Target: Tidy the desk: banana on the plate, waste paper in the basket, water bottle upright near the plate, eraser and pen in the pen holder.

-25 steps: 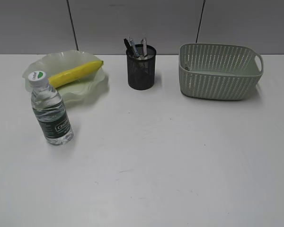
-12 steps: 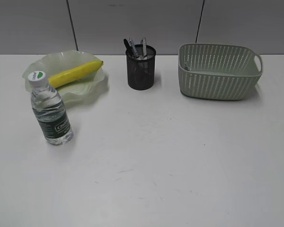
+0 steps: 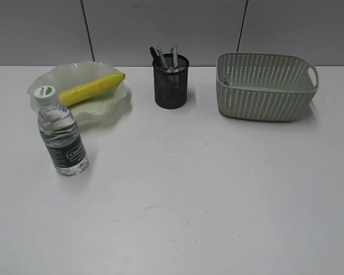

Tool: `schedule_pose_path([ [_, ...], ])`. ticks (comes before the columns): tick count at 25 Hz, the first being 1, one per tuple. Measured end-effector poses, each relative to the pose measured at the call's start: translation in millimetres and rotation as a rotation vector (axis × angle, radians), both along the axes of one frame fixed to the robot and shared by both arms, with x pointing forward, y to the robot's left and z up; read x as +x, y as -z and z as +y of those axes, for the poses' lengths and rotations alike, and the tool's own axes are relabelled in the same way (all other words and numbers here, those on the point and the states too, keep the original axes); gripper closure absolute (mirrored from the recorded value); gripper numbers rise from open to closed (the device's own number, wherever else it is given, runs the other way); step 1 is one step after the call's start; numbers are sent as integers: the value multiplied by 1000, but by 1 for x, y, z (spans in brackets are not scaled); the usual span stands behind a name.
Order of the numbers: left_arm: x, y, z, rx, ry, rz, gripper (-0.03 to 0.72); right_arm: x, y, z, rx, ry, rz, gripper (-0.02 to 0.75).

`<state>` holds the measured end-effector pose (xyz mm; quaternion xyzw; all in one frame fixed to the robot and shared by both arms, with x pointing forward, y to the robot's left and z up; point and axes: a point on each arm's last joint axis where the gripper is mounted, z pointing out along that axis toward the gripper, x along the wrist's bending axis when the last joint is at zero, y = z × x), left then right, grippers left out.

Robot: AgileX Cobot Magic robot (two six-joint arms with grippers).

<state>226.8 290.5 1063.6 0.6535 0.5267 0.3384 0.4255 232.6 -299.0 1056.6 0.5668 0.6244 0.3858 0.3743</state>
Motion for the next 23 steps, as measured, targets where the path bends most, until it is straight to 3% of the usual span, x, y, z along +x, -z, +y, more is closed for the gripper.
schedule_pose_path([
  [23,0,0,0,0,0,0,464,0,0,0,-1,11,0,439],
])
